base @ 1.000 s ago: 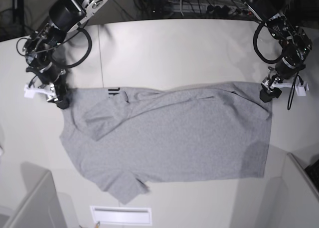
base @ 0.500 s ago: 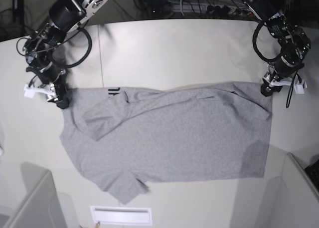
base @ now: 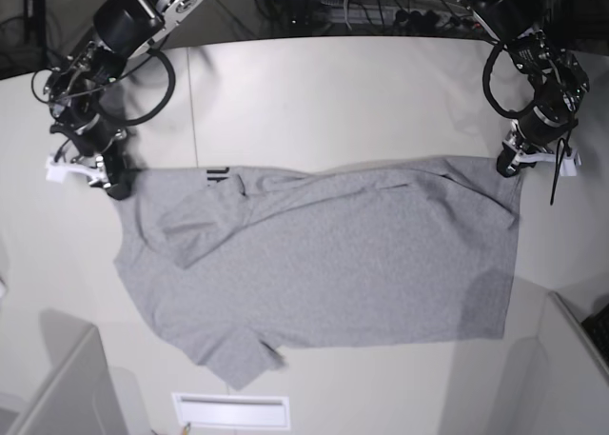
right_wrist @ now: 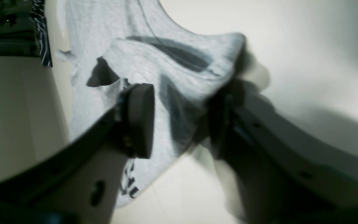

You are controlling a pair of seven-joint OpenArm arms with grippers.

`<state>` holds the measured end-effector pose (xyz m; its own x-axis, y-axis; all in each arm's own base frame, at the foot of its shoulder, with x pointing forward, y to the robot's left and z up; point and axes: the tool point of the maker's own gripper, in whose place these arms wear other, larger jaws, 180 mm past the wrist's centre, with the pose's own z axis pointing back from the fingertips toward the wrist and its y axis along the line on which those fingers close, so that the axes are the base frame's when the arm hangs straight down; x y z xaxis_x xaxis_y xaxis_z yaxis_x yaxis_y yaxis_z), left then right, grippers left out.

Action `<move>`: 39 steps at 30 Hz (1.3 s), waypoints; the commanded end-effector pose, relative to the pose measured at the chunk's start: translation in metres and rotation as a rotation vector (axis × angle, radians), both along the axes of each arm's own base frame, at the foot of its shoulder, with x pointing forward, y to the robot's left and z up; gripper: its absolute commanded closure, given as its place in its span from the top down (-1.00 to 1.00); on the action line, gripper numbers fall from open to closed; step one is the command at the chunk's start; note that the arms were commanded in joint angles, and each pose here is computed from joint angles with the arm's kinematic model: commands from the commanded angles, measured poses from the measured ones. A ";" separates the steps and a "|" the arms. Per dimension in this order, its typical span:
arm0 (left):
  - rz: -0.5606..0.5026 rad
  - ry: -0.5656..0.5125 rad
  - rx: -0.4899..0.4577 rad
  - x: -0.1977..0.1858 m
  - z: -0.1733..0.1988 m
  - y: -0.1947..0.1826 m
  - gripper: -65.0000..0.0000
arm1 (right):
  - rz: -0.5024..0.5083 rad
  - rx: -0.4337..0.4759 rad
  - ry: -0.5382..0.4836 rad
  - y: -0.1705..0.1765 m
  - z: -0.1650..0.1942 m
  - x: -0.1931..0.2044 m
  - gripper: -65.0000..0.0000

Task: Fold the T-shirt properly
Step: 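Swing the held edge over the shirt toward the hem with both grippers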

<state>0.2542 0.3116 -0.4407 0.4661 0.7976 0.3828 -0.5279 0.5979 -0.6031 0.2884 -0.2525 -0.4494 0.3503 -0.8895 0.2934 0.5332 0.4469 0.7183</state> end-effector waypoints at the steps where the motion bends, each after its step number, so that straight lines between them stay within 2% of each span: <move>1: -0.030 0.109 0.005 -0.017 -0.015 -0.004 -1.00 | 0.028 0.001 0.140 0.004 -0.023 -0.024 -0.34; 5: -0.039 0.095 0.035 -0.016 -0.007 0.000 -1.00 | 0.029 0.000 0.139 0.004 -0.022 -0.024 -1.00; 11: -0.055 0.050 0.100 -0.010 0.016 0.006 -1.00 | 0.026 -0.009 0.135 0.002 -0.019 -0.023 -1.00; 15: -0.096 0.053 0.113 -0.009 0.029 0.003 -1.00 | 0.024 -0.028 0.159 -0.014 -0.004 -0.024 -1.00; 17: -0.114 0.045 0.126 -0.006 0.038 0.003 -1.00 | 0.007 -0.054 0.156 -0.026 0.011 -0.023 -1.00; 23: -0.138 -0.040 0.242 0.010 0.082 0.012 -1.00 | 0.003 -0.124 0.110 -0.042 0.059 -0.015 -1.00; 25: -0.141 -0.074 0.274 0.019 0.097 0.015 -1.00 | 0.009 -0.147 0.088 -0.048 0.077 -0.003 -1.00; 30: -0.171 -0.100 0.245 0.045 0.115 0.009 -1.00 | 0.104 -0.239 0.025 -0.049 0.116 0.042 -1.00; 35: -0.158 -0.133 0.275 0.066 0.132 0.017 -1.00 | 0.068 -0.181 0.026 -0.064 0.126 0.073 -1.00; 39: -0.151 -0.191 0.291 0.084 0.154 0.020 -1.00 | 0.062 -0.181 -0.019 -0.077 0.151 0.098 -1.00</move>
